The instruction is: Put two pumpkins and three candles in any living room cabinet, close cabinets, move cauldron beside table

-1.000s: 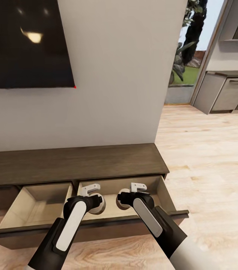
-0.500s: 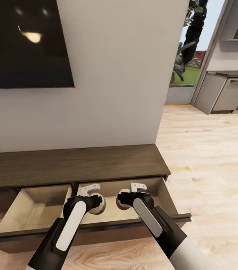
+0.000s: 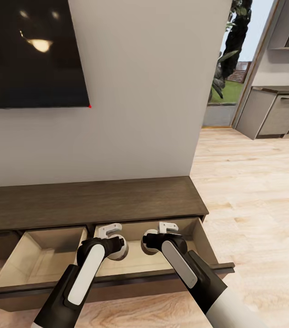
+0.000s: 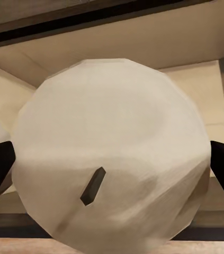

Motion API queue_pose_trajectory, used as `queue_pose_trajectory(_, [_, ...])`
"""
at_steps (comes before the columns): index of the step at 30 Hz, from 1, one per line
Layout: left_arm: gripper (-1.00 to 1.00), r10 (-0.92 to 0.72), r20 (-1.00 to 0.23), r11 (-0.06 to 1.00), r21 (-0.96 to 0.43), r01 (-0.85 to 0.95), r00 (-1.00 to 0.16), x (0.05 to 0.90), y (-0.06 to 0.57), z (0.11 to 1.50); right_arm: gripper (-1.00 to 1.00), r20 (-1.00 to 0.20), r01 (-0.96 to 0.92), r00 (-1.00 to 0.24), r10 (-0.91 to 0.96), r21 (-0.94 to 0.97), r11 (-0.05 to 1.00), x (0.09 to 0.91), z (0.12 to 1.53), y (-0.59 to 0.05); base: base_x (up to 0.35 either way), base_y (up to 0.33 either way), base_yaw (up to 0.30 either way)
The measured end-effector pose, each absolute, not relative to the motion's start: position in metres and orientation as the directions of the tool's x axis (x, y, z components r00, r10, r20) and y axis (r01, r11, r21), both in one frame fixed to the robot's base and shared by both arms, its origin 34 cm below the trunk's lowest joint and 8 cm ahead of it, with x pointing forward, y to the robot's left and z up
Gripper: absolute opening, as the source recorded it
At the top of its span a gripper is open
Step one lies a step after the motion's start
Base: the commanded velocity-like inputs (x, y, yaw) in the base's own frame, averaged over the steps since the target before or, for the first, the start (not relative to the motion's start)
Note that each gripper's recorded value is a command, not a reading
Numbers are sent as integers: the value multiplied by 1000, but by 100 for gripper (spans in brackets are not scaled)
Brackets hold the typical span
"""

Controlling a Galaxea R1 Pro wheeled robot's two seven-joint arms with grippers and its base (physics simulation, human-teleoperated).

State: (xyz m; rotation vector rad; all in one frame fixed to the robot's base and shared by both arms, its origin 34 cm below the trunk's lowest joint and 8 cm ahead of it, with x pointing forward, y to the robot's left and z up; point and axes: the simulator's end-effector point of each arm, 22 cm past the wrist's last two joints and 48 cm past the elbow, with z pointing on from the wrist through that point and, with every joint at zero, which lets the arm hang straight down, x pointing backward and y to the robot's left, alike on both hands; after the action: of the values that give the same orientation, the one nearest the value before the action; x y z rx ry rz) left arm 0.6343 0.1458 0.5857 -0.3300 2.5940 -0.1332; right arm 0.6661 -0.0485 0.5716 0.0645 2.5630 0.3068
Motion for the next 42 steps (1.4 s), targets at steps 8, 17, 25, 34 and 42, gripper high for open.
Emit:
queue_pose_trajectory(8, [-100,-257,-483,966,-156,-207,-837,631,146,569,-100,-521,-18,-847,108,231,973,663,555,-49,0,0,0])
queue_pose_trajectory(17, [-100,-258,-482,966,-157,-207,-838,627,146,550,-100,-521,-18,-847,108,231,973,659,536,-49,0,0,0])
queue_pose_trajectory(25, [-100,-270,-490,963,-162,-217,-829,626,146,534,-100,-521,-18,-847,108,230,973,656,519,-49,0,0,0])
queue_pose_trajectory(34, [-100,-276,-495,961,-168,-221,-824,627,146,535,-100,-522,-18,-846,108,231,973,656,519,-49,17,0,0])
queue_pose_trajectory(42, [-100,-276,-495,961,-169,-220,-824,627,146,535,-100,-522,-18,-846,108,231,973,656,519,-49,76,0,0])
